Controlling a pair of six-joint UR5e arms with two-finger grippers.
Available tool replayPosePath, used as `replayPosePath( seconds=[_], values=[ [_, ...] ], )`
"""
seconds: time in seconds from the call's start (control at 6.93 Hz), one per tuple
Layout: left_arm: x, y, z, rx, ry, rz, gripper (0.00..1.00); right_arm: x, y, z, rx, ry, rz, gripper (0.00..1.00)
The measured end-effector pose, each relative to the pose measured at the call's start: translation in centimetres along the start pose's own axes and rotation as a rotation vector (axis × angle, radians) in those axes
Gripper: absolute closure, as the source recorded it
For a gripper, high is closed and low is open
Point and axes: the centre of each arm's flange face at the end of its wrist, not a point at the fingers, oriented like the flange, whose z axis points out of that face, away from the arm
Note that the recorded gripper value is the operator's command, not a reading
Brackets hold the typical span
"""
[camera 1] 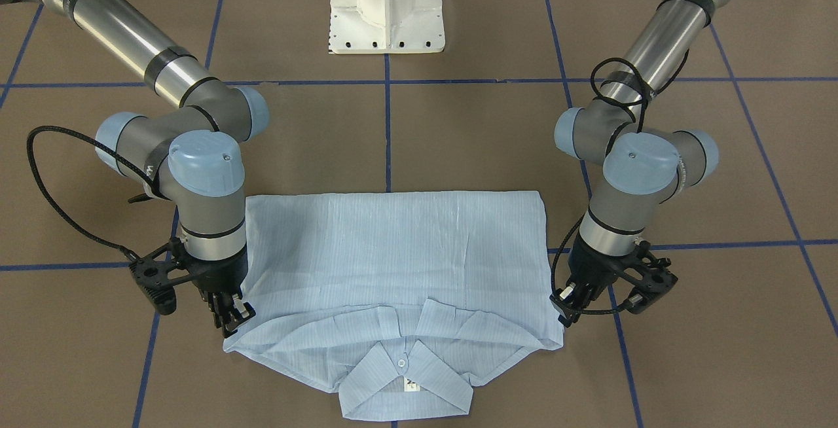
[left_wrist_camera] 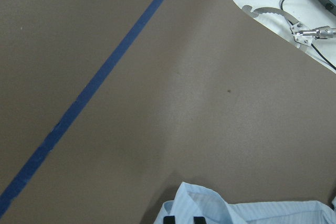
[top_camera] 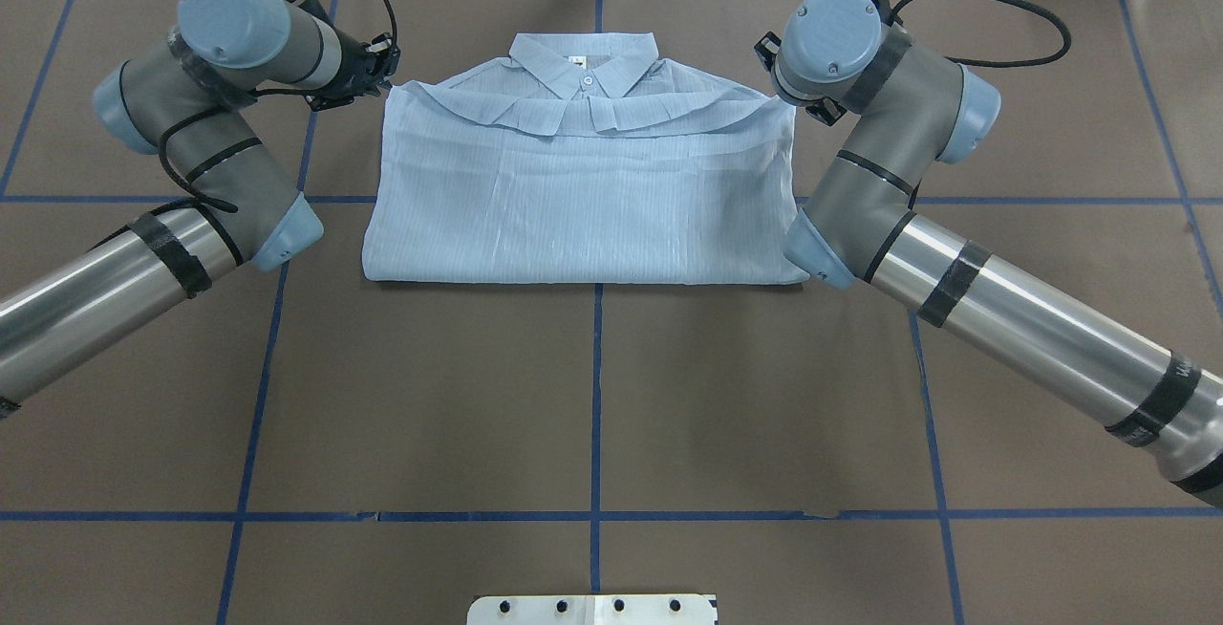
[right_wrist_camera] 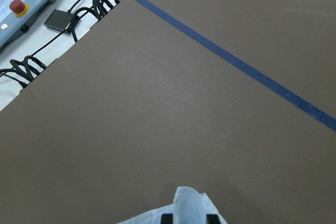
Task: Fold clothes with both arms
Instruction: 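Lay the hem near the collar and open both grippers, then move the right gripper to the folded shirt's corner nearest it and grasp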
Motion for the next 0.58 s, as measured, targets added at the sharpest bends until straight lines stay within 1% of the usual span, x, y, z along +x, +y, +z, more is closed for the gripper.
replayPosePath(
  seconds=[0.14, 0.29, 0.43, 0.58],
  values=[
    [0.0, 0.0, -0.2, 0.0, 0.013, 0.004, 0.53, -0.1, 0.0, -0.2, -0.002, -0.007, 0.0, 0.42],
    [0.1, -0.1, -0.6, 0.0, 0.024, 0.007, 0.53, 0.2, 0.5, -1.2, -0.014, -0.025, 0.0, 0.41],
    [0.0, -0.2, -1.2, 0.002, 0.034, 0.01, 0.53, 2.3, 1.4, -2.8, -0.035, -0.05, -0.009, 0.38],
    [-0.6, -0.2, -1.9, 0.003, 0.043, 0.012, 0.53, 5.8, 2.5, -4.6, -0.062, -0.07, -0.025, 0.38]
  ],
)
